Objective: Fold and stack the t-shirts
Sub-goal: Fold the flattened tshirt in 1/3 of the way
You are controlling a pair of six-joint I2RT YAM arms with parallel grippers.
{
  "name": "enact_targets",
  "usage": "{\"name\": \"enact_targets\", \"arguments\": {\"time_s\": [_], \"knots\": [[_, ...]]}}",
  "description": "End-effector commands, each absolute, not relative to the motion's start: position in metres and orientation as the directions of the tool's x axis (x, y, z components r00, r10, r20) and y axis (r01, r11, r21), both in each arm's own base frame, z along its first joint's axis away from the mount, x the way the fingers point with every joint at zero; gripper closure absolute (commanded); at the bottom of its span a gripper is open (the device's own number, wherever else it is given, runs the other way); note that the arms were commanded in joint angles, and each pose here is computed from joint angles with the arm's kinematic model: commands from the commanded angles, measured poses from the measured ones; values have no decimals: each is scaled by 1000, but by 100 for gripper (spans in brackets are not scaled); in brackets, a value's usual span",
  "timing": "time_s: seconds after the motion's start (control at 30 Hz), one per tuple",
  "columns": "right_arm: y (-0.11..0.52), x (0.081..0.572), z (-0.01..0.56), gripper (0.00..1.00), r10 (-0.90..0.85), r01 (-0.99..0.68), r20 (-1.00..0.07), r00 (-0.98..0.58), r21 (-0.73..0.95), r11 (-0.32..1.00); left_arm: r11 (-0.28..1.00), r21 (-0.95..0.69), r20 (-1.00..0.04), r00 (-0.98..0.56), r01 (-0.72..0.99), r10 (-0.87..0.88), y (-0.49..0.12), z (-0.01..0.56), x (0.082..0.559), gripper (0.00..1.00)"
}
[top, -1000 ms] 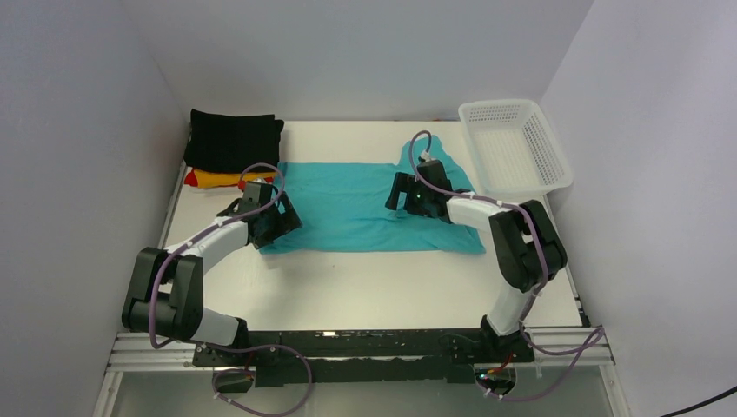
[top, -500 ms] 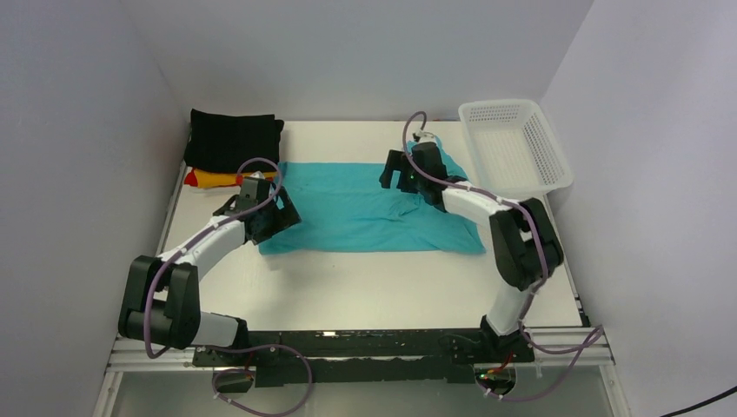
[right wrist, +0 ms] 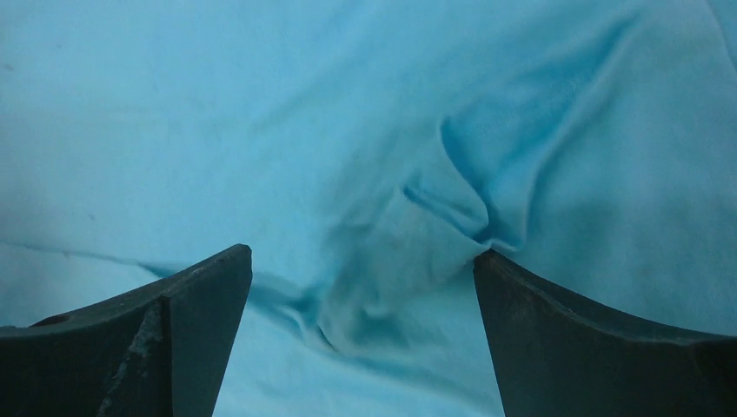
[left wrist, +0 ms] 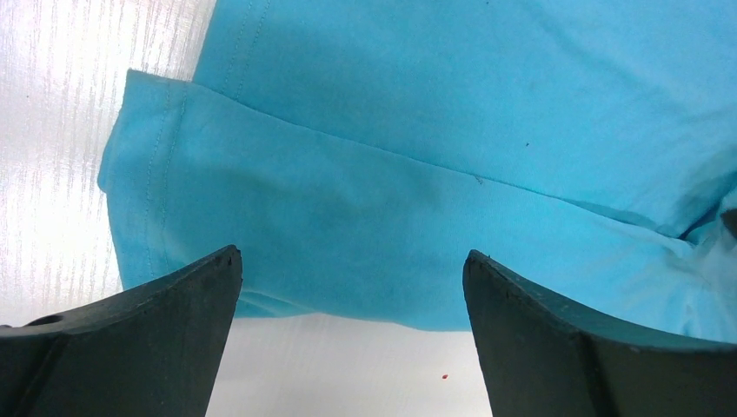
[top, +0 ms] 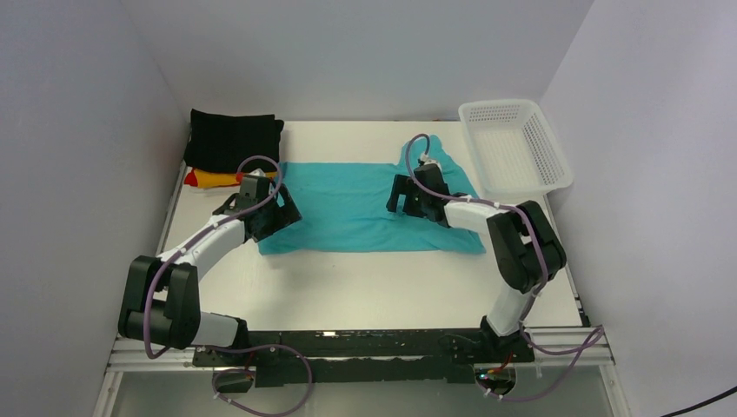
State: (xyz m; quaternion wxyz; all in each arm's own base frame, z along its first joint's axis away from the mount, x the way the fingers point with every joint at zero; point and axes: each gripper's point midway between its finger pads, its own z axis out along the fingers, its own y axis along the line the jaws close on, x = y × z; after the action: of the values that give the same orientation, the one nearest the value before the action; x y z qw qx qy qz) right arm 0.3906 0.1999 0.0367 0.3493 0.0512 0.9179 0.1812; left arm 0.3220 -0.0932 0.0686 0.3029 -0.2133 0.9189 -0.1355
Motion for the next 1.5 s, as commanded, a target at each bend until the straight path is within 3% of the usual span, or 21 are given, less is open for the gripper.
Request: {"name": "enact_targets", "arguments": {"time_s": [0.0, 0.2, 0.33, 0.57, 0.83, 1.17, 1.33, 1.47], "knots": [[228, 435, 56, 0, 242, -90, -672, -700, 419, 904, 878, -390, -516, -724, -278, -459, -96, 74, 323, 1], [263, 486, 83, 0, 208, -155, -725, -656, 400, 903, 886, -369, -537, -714, -280, -449, -90, 82, 321, 1], [257, 489, 95, 0, 179, -144, -758, -627, 338, 930, 889, -371, -552, -705, -269, -444, -90, 90, 325, 1], [189, 439, 91, 0, 147, 21, -770, -621, 171, 985, 858, -483, -539, -713, -175, -449, -120, 103, 351, 1], [168, 383, 40, 0, 175, 41, -685, -707, 207, 977, 841, -522, -470, -776, -140, -421, -150, 71, 375, 1], [145, 296, -3, 0, 205, 92, -535, -819, 231, 969, 855, -458, -321, -851, -245, -416, -133, 4, 295, 1], [146, 237, -9, 0, 226, 95, -434, -872, 303, 948, 840, -462, -256, -864, -284, -433, -131, -10, 237, 1], [137, 206, -2, 0, 250, 136, -419, -873, 283, 950, 836, -445, -249, -852, -322, -461, -125, -7, 200, 1]]}}
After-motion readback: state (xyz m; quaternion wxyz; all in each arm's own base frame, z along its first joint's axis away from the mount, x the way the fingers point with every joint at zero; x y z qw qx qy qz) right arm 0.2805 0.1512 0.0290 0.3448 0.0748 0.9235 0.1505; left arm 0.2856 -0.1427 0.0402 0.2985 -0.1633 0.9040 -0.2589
